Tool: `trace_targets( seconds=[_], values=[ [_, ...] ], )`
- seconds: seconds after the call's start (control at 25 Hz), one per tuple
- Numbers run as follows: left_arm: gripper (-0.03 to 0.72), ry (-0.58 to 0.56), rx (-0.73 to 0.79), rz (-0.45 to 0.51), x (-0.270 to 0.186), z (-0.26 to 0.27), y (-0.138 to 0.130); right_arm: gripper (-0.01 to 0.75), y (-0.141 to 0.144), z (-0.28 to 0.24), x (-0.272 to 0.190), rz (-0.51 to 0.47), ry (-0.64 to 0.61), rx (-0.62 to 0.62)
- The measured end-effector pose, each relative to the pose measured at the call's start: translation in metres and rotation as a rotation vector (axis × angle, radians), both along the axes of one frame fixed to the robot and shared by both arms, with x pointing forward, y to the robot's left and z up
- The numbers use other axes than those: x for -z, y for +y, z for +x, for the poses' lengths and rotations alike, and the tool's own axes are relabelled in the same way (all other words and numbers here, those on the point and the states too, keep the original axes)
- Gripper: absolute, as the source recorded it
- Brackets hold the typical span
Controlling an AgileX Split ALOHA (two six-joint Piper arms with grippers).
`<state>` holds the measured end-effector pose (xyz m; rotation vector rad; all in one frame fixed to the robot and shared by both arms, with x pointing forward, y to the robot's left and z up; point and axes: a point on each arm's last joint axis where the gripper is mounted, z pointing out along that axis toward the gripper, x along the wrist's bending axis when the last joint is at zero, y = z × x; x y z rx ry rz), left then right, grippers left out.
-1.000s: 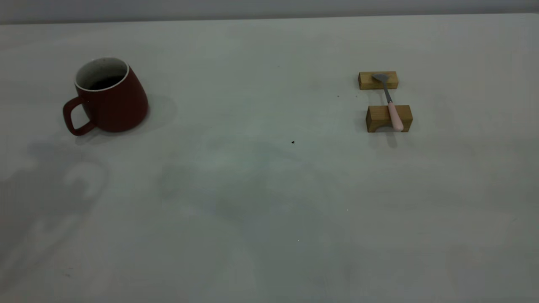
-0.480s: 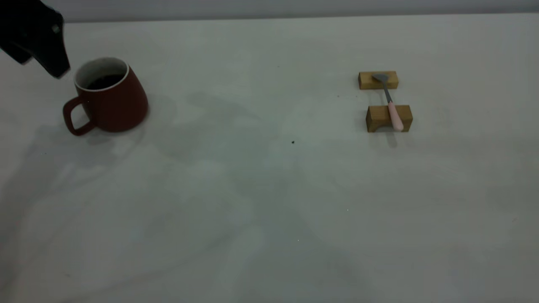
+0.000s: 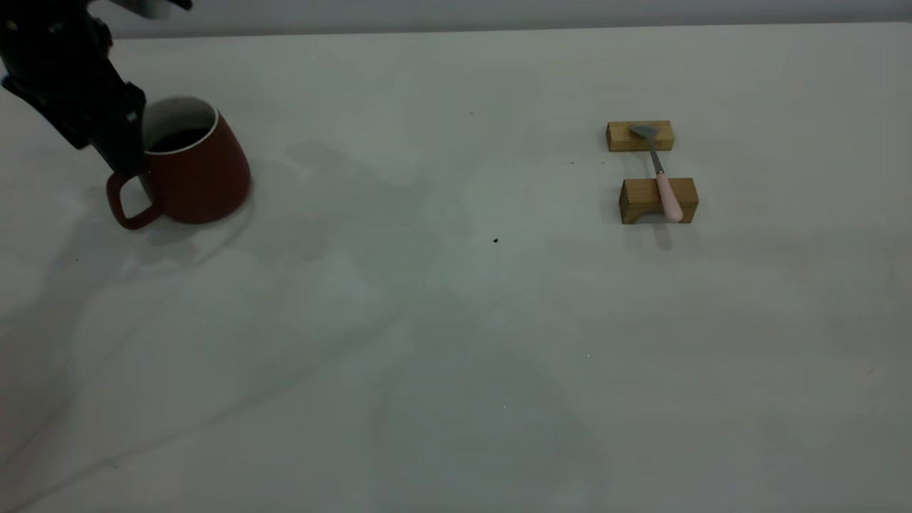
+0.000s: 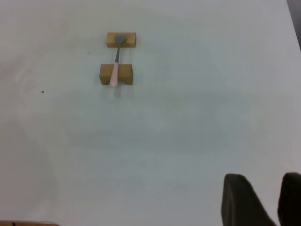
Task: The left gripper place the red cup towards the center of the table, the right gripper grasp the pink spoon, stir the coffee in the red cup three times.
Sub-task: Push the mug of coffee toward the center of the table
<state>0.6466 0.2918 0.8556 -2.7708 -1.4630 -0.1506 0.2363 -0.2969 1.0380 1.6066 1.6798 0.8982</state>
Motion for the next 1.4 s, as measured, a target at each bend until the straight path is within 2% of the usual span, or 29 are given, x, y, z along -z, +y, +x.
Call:
trace_targets(
  seconds=[0.16, 0.28, 0.48, 0.6, 0.68, 1.0, 1.4],
  values=[
    [0.617, 0.004, 0.007, -0.001, 0.014, 0.001, 0.000, 0.239, 0.000, 0.000, 0.000, 0.000, 0.000, 0.000],
    [0.559, -0.005, 0.010, -0.003, 0.020, 0.003, 0.000, 0.239, 0.000, 0.000, 0.000, 0.000, 0.000, 0.000],
    [0.387, 0.004, 0.012, -0.003, 0.030, 0.003, 0.000, 0.239, 0.000, 0.000, 0.000, 0.000, 0.000, 0.000],
    [0.251, 0.008, 0.013, -0.003, 0.032, 0.003, 0.000, 0.239, 0.000, 0.000, 0.000, 0.000, 0.000, 0.000],
    [0.205, 0.008, 0.014, -0.003, 0.032, 0.003, 0.000, 0.239, 0.000, 0.000, 0.000, 0.000, 0.000, 0.000],
    [0.205, 0.013, 0.025, -0.013, 0.033, 0.002, -0.013, 0.239, 0.000, 0.000, 0.000, 0.000, 0.000, 0.000],
    [0.205, -0.006, 0.133, -0.021, 0.034, -0.004, -0.075, 0.239, 0.000, 0.000, 0.000, 0.001, 0.000, 0.001]
  ],
)
